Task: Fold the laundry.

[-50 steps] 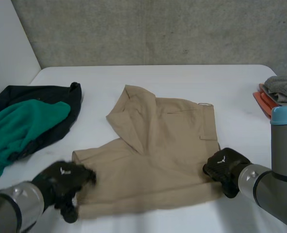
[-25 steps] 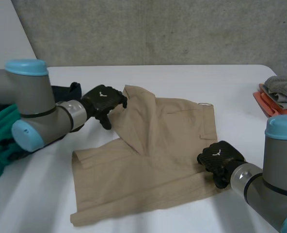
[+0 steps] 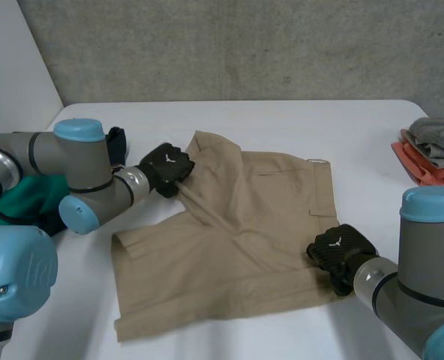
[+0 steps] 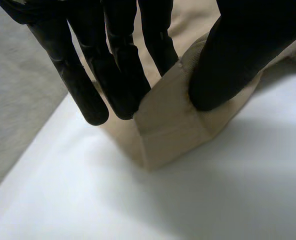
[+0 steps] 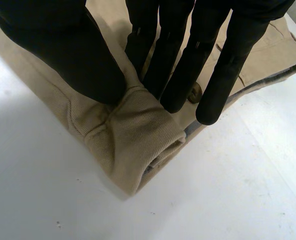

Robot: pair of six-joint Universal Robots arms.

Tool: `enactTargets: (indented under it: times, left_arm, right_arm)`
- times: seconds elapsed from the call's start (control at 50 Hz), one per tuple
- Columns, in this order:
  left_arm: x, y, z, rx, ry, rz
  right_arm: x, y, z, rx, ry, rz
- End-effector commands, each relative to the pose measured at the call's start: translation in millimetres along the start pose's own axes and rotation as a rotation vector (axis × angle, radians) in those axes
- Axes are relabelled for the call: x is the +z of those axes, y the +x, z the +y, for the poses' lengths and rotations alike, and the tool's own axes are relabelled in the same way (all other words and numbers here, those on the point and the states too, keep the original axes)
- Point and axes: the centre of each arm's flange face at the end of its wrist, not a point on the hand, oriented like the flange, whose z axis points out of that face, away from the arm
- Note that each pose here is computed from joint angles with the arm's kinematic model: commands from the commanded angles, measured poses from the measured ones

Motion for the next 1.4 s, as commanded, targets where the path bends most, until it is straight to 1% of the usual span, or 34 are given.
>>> enactTargets:
  times: [0.02, 0.04, 0.18, 0.32, 0.42, 0.48, 0.56, 0.58, 0.64, 0.66, 0.72, 0.74, 0.78, 0.8, 0.88, 0.98, 1.16, 1.26, 1.34, 1.36, 1.4]
  left_arm:
    - [-12.3, -18.2, -1.3, 0.091, -0.131, -0.199]
    - [-17.0, -20.4, -1.4, 0.109, -0.157, -0.226]
    - [-37.7, -17.9, 0.7, 0.147, -0.255, -0.256]
    - [-44.3, -17.4, -0.1, 0.121, -0.319, -0.305]
    - [-52.8, -7.6, -15.2, 0.1, -0.326, -0.287]
    - [-63.9, -9.6, -24.5, 0.077, -0.337, -0.29]
    - [-96.6, -15.7, -42.0, 0.003, -0.368, -0.297]
    - [-113.2, -14.7, -48.8, -0.046, -0.381, -0.291]
    - [-139.4, -8.6, -56.6, -0.148, -0.394, -0.281]
    - [-157.4, -2.4, -60.5, -0.222, -0.4, -0.269]
    - [-182.6, 11.5, -62.6, -0.339, -0.408, -0.24]
    - [-196.9, 22.1, -62.3, -0.407, -0.414, -0.214]
    - [-209.4, 33.9, -61.7, -0.466, -0.414, -0.183]
    - [-220.0, 46.5, -59.0, -0.51, -0.424, -0.148]
    - [-239.0, 73.9, -49.9, -0.571, -0.459, -0.071]
    - [-241.9, 89.4, -44.5, -0.571, -0.455, -0.043]
    - [-238.2, 102.2, -37.5, -0.576, -0.484, -0.003]
    - [-241.7, 109.9, -38.5, -0.557, -0.498, 0.014]
    - [-248.6, 113.4, -36.8, -0.522, -0.54, 0.015]
    - [-254.4, 116.4, -36.4, -0.491, -0.572, 0.034]
    - [-261.9, 120.7, -38.1, -0.448, -0.604, 0.067]
  right_arm:
    - [-0.9, -1.9, -1.2, -0.002, 0.005, -0.004]
    - [-2.0, -2.6, -2.6, -0.005, 0.011, -0.005]
    - [-5.1, -5.9, -7.1, 0.013, 0.033, -0.009]
    - [-7.2, -9.9, -11.0, 0.053, 0.051, -0.018]
    - [-7.5, -12.4, -12.7, 0.063, 0.062, -0.02]
    - [-6.5, -11.2, -13.3, 0.068, 0.069, -0.012]
    - [-4.0, -7.2, -15.6, 0.077, 0.087, 0.007]
    - [-2.7, -5.4, -15.7, 0.083, 0.09, 0.013]
    - [-1.6, -4.4, -16.2, 0.088, 0.092, 0.016]
    - [-1.4, -3.6, -16.8, 0.089, 0.093, 0.02]
    - [-1.1, -3.3, -16.5, 0.091, 0.093, 0.026]
    - [-0.7, -3.1, -16.5, 0.091, 0.092, 0.027]
    - [-1.0, -2.7, -16.7, 0.091, 0.092, 0.03]
    - [-1.0, -2.5, -16.6, 0.093, 0.091, 0.032]
    - [-1.9, -2.1, -16.5, 0.097, 0.09, 0.033]
    - [-4.5, -2.0, -17.1, 0.103, 0.091, 0.031]
    - [-14.7, -1.4, -14.3, 0.112, 0.078, 0.022]
    - [-23.5, -5.4, -10.3, 0.106, 0.048, -0.014]
    - [-37.4, -12.3, -1.9, 0.039, -0.021, -0.079]
    - [-44.9, -15.9, 5.8, -0.016, -0.075, -0.12]
    - [-53.5, -19.8, 14.8, -0.075, -0.139, -0.17]
